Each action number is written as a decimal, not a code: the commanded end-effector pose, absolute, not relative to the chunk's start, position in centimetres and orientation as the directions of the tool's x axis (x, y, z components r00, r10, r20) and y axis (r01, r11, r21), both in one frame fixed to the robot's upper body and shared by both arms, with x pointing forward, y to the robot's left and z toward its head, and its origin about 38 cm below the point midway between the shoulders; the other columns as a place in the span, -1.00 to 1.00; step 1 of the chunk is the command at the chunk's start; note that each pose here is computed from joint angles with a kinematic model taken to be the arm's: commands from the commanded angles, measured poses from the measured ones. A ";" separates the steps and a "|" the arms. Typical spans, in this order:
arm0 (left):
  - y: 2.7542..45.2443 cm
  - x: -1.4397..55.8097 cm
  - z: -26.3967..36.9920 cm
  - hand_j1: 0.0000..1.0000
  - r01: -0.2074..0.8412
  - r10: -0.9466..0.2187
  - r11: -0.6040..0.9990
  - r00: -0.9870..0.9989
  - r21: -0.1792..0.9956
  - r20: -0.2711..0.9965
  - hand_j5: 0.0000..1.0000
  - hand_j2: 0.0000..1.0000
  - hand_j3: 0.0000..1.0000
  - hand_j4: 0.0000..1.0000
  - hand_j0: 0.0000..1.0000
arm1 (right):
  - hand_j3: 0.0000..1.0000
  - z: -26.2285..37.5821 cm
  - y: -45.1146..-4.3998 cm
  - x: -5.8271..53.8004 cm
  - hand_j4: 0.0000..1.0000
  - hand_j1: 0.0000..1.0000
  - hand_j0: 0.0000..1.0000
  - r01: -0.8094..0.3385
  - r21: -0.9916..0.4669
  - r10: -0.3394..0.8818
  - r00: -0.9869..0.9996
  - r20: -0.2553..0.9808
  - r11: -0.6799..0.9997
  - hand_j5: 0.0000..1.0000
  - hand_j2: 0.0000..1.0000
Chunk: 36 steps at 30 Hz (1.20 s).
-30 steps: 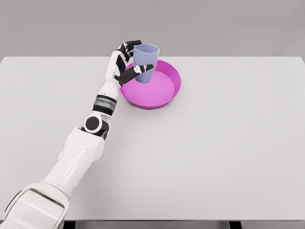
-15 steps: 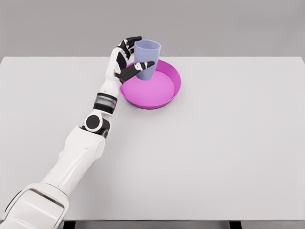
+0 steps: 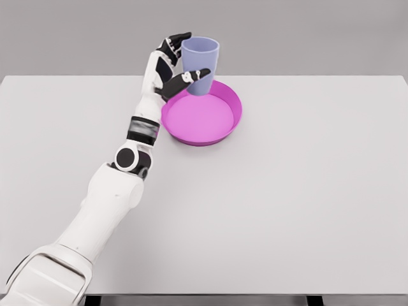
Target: Flip the cup with left arm and place it on the plate
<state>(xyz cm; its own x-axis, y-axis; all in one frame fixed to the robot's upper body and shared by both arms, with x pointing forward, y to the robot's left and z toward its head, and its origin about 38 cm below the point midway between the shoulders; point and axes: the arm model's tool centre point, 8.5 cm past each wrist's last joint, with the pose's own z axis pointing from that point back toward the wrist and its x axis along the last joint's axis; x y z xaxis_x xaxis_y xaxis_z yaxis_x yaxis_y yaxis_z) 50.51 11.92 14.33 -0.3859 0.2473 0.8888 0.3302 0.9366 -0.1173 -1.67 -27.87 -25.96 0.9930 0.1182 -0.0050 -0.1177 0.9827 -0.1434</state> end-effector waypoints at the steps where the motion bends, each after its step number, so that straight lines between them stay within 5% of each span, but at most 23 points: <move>1: 12.1 50.6 14.1 0.17 0.324 0.260 0.936 -0.375 -0.137 0.890 0.17 0.17 0.17 0.17 0.17 | 1.00 -26.0 -27.9 -1.7 1.00 1.00 1.00 -0.118 -0.143 0.118 0.993 -0.005 0.983 1.00 1.00; 8: 12.0 50.5 14.1 0.24 0.328 0.261 0.935 -0.375 -0.136 0.890 0.24 0.24 0.24 0.24 0.24 | 1.00 -26.0 -27.9 -1.7 1.00 1.00 1.00 -0.118 -0.143 0.118 0.993 -0.005 0.983 1.00 1.00; 16: 11.9 50.5 14.4 0.59 0.332 0.266 0.933 -0.382 -0.137 0.885 0.59 0.59 0.59 0.59 0.59 | 1.00 -26.0 -27.9 -1.7 1.00 1.00 1.00 -0.118 -0.144 0.118 0.993 -0.005 0.983 1.00 1.00; 26: 11.9 50.4 14.3 0.78 0.330 0.266 0.934 -0.381 -0.138 0.886 0.78 0.78 0.78 0.78 0.78 | 1.00 -26.0 -27.9 -1.8 1.00 1.00 1.00 -0.118 -0.143 0.118 0.993 -0.007 0.983 1.00 1.00; 36: 11.9 50.4 14.2 0.84 0.329 0.264 0.934 -0.378 -0.138 0.887 0.84 0.84 0.84 0.84 0.84 | 1.00 -26.0 -27.9 -1.7 1.00 1.00 1.00 -0.118 -0.143 0.118 0.993 -0.005 0.983 1.00 1.00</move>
